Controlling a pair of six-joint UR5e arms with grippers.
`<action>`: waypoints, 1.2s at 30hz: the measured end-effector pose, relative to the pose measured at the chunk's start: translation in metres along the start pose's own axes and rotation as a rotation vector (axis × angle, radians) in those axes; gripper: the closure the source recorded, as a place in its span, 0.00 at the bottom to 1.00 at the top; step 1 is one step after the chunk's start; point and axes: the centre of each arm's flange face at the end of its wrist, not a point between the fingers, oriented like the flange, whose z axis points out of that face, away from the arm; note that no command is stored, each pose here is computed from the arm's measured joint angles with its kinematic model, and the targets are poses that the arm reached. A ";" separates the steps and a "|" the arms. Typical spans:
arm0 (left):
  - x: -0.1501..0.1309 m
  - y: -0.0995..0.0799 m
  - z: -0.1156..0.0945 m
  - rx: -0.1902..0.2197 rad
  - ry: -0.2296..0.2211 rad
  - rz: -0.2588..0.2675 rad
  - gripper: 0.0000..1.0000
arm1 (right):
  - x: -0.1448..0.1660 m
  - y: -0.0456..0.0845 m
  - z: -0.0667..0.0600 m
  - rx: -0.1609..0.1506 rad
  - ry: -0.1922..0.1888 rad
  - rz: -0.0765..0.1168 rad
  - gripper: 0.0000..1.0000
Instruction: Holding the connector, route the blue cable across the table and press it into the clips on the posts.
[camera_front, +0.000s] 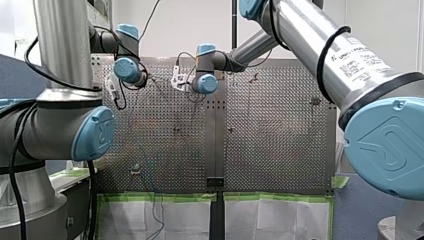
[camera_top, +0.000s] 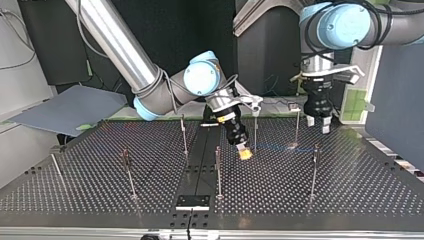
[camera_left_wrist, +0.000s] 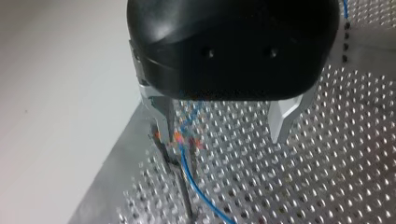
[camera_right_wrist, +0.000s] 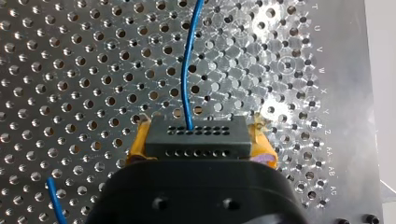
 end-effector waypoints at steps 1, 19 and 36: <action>-0.004 -0.003 -0.004 0.009 -0.005 0.011 0.01 | 0.000 0.000 0.000 0.000 0.000 0.000 1.00; 0.013 -0.041 -0.008 0.141 -0.021 0.162 0.01 | 0.006 0.003 -0.002 -0.036 -0.036 -0.006 1.00; 0.010 -0.053 0.031 0.092 -0.104 0.198 0.01 | 0.005 0.010 -0.002 -0.050 -0.050 -0.009 1.00</action>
